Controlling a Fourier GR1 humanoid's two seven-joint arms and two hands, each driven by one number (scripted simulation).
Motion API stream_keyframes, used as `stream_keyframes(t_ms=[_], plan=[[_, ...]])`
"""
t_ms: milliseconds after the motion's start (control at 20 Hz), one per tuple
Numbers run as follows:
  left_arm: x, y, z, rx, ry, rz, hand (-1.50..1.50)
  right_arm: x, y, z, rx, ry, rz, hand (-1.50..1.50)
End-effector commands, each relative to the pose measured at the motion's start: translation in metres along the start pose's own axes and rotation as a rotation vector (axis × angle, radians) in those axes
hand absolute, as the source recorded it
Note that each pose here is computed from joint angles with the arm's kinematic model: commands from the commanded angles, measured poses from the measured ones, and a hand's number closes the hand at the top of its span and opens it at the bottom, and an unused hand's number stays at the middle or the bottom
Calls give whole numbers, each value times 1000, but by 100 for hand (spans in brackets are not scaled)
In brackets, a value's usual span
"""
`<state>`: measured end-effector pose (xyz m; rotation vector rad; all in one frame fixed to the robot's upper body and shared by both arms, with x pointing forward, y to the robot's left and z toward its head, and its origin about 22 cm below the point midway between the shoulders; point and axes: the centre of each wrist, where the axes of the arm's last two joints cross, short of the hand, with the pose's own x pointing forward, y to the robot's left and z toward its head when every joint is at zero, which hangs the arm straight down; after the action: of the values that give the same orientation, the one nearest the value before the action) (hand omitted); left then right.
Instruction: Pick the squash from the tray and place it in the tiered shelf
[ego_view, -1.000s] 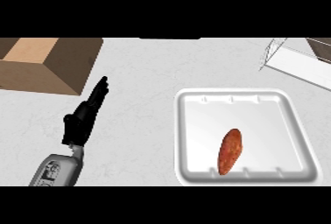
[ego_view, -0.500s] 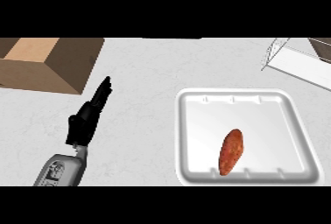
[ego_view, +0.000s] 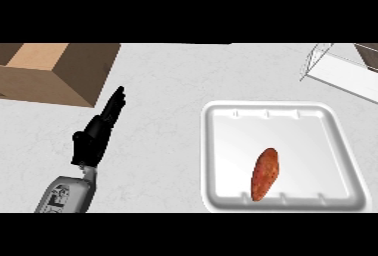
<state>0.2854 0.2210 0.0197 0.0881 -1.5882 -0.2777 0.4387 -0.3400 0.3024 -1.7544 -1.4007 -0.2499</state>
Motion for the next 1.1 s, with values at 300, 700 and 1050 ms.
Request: stream_keyframes(t_ms=[300,700,1050], plan=[[-2,4,-6,18,-3,-10,0,-35,17,-2,2,0,-73,150],[-3,-5,-6,-4,-3,2,0,-58,8,-25,-93,192,206,-150],[-3,6,4,12,10,-16,0,-64,5,-24,-126,222,2,-150]])
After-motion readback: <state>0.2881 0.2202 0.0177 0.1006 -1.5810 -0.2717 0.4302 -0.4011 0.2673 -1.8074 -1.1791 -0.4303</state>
